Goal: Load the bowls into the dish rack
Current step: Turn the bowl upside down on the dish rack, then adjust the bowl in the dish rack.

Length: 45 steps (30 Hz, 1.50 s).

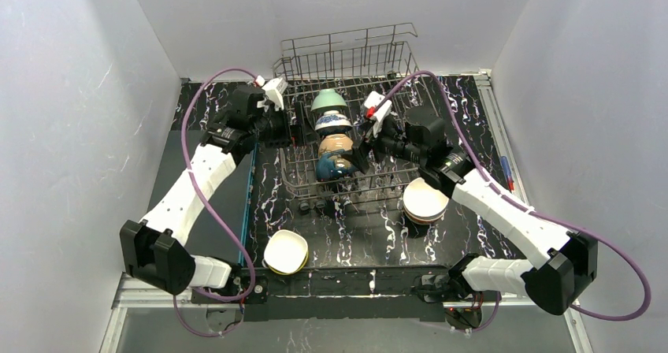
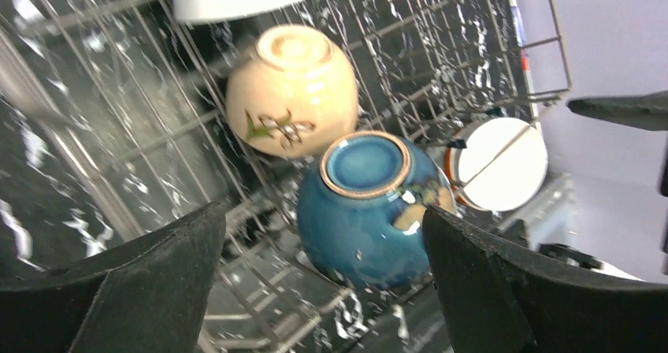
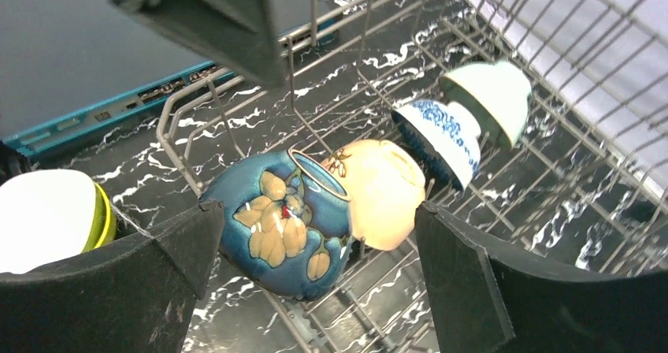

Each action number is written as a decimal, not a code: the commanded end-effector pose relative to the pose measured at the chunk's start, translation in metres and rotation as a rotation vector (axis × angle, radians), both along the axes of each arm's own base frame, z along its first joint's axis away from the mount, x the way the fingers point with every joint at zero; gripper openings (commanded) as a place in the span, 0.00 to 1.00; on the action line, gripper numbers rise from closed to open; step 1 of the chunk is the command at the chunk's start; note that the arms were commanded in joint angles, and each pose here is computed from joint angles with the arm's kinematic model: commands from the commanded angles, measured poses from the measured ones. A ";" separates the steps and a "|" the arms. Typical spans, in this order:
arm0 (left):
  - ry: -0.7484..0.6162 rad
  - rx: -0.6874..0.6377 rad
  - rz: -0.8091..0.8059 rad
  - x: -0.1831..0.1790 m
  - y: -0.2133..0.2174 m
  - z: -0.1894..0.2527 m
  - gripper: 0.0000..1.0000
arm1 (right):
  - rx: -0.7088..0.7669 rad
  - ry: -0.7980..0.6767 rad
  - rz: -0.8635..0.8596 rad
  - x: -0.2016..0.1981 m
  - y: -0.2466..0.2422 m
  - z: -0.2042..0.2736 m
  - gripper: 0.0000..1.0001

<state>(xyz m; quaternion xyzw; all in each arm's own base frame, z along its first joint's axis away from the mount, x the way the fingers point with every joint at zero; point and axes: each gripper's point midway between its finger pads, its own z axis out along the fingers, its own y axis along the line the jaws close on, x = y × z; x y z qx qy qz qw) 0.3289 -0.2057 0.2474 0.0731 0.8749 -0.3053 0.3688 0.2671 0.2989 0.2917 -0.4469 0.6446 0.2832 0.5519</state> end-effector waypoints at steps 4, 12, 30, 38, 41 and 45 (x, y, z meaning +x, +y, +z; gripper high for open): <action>0.319 -0.215 -0.029 -0.060 -0.027 -0.001 0.93 | 0.057 0.330 -0.247 0.014 -0.008 -0.012 0.99; 0.404 -0.127 -0.041 -0.083 -0.037 -0.029 0.93 | 0.029 0.595 -0.247 -0.005 -0.004 -0.051 0.97; 0.425 0.028 -0.078 -0.076 -0.056 -0.064 0.76 | -0.146 0.712 -0.293 -0.003 -0.012 -0.111 0.75; 0.451 0.052 -0.087 -0.072 -0.063 -0.074 0.72 | -0.233 0.720 -0.379 0.005 -0.029 -0.130 0.74; 0.467 0.063 -0.089 -0.071 -0.066 -0.079 0.71 | -0.266 0.740 -0.411 0.006 -0.037 -0.139 0.73; 0.478 0.071 -0.088 -0.069 -0.069 -0.083 0.71 | -0.283 0.765 -0.437 0.007 -0.045 -0.147 0.72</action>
